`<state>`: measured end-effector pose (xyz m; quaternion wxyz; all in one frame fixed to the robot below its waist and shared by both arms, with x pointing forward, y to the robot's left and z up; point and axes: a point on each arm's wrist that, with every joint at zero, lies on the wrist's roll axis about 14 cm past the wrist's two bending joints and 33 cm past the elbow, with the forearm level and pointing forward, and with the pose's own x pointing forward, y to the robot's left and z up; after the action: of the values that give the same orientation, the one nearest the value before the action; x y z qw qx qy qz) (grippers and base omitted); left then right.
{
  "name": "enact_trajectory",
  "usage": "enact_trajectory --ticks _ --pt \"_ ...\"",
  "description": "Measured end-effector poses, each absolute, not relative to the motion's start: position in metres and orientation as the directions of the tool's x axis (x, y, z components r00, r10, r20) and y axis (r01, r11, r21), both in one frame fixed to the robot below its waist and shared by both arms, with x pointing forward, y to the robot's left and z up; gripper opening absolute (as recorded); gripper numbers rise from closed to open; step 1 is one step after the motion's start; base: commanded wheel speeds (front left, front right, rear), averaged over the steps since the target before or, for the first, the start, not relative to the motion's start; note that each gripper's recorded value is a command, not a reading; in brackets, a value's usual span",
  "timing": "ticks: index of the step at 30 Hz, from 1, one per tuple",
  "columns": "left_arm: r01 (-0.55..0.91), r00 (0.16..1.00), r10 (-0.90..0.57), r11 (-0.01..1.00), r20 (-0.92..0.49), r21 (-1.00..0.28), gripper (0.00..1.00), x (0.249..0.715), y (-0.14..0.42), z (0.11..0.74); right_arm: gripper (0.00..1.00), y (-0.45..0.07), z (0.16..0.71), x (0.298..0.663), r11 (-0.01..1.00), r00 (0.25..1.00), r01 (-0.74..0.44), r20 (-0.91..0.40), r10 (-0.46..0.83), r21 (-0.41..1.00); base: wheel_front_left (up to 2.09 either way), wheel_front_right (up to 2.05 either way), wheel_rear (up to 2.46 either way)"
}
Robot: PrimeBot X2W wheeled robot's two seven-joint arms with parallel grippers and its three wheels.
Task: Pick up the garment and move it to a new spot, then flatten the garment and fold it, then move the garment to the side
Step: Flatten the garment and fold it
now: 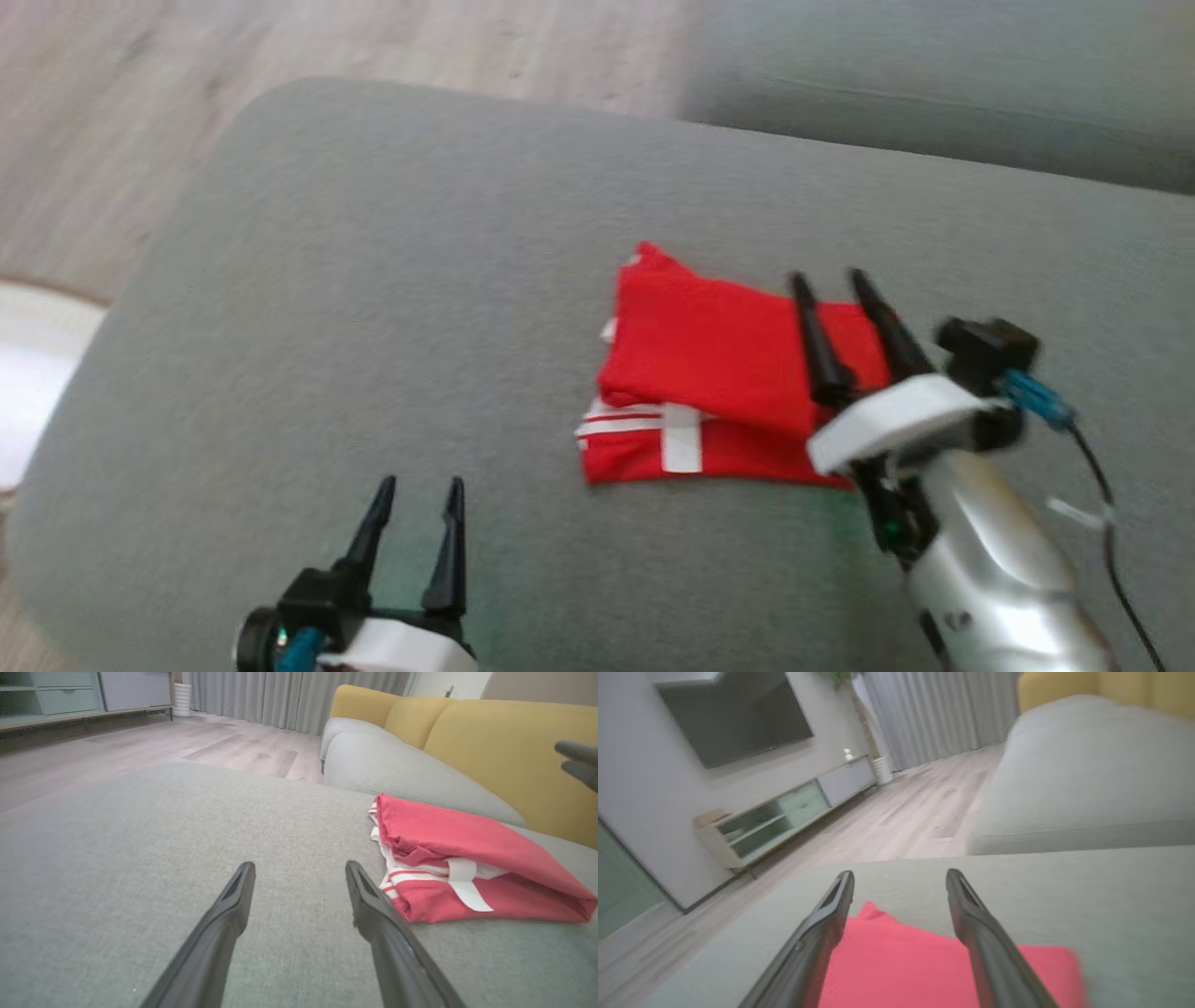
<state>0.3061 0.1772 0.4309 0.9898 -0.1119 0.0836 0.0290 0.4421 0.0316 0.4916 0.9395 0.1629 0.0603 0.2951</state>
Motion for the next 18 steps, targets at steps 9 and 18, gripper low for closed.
enact_trajectory --ticks 9,18 --pt "0.009 0.992 -0.032 0.984 -0.122 -0.18 1.0 0.334 0.161 0.445 1.0 -0.109 0.448 0.415 0.953 0.958 -0.223 -0.132 0.253 0.205 0.0 0.0 0.0" --pt "0.093 0.982 -0.115 0.985 -0.15 -0.144 1.0 0.327 0.141 0.435 1.0 -0.157 0.423 0.368 0.986 0.971 -0.099 -0.202 0.126 0.137 0.0 0.0 0.0"
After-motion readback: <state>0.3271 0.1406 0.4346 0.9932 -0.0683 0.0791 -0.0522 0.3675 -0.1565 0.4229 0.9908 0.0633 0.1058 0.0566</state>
